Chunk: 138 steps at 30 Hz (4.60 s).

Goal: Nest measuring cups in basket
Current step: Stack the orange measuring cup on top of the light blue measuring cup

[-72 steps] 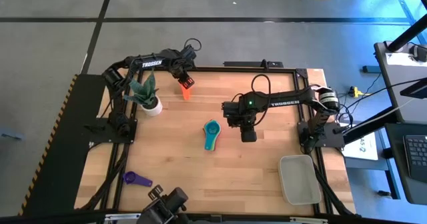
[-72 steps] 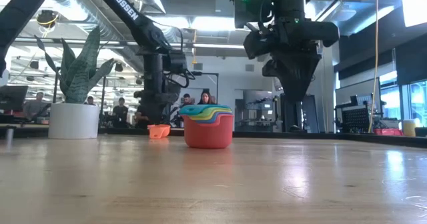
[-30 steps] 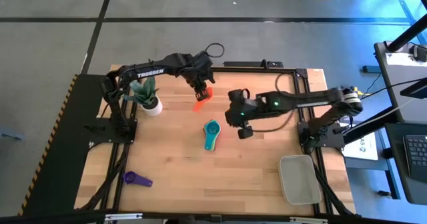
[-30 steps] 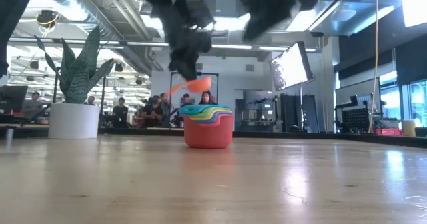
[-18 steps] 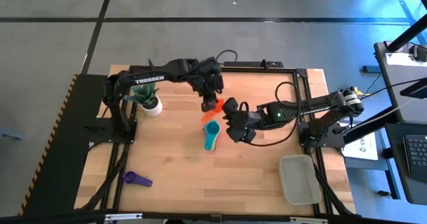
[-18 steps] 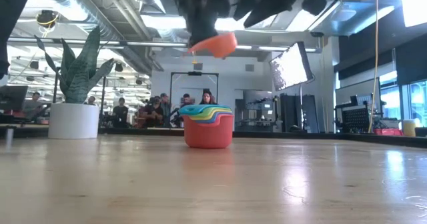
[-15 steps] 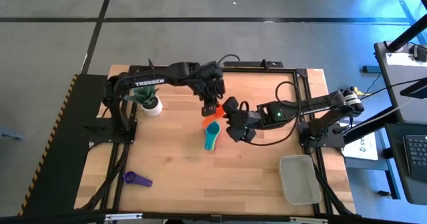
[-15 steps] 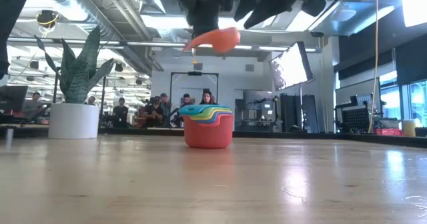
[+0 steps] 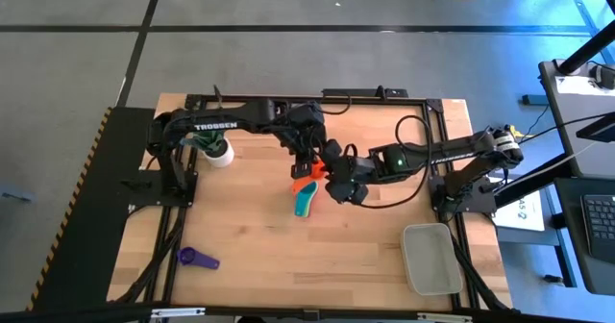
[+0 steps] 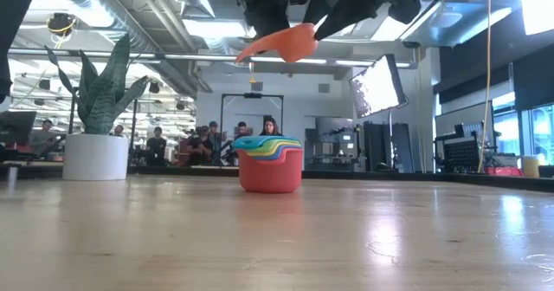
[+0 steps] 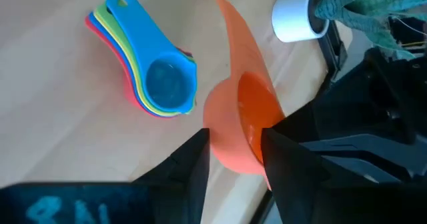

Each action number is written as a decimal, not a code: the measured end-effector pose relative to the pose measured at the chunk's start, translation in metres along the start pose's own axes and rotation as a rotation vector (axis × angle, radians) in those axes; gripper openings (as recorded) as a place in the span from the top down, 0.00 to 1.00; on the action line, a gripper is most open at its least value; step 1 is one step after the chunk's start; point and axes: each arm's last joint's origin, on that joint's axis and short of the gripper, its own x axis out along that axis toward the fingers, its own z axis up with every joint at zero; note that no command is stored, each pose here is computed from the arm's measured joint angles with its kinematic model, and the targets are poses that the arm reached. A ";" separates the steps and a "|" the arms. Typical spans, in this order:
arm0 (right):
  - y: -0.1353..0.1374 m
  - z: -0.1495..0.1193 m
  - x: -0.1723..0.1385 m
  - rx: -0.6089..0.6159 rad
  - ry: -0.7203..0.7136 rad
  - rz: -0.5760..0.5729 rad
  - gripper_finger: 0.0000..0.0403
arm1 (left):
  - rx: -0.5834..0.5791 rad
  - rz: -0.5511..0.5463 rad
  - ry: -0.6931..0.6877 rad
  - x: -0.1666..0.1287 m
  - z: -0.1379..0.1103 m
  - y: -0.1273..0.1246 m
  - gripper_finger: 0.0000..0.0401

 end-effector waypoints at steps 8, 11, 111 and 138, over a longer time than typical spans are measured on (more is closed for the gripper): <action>0.000 0.000 0.002 0.034 -0.015 0.014 0.87 | 0.008 0.012 -0.003 0.000 0.000 0.001 0.99; 0.000 0.000 0.004 0.033 -0.020 0.028 0.97 | 0.014 0.005 -0.006 0.001 0.000 0.000 0.99; 0.000 -0.013 0.067 -0.088 -0.194 0.289 1.00 | 0.559 -0.078 -0.395 -0.142 -0.012 -0.100 0.80; 0.008 -0.022 0.117 -0.115 -0.212 0.368 1.00 | 0.560 -0.107 -0.379 -0.146 -0.024 -0.108 0.80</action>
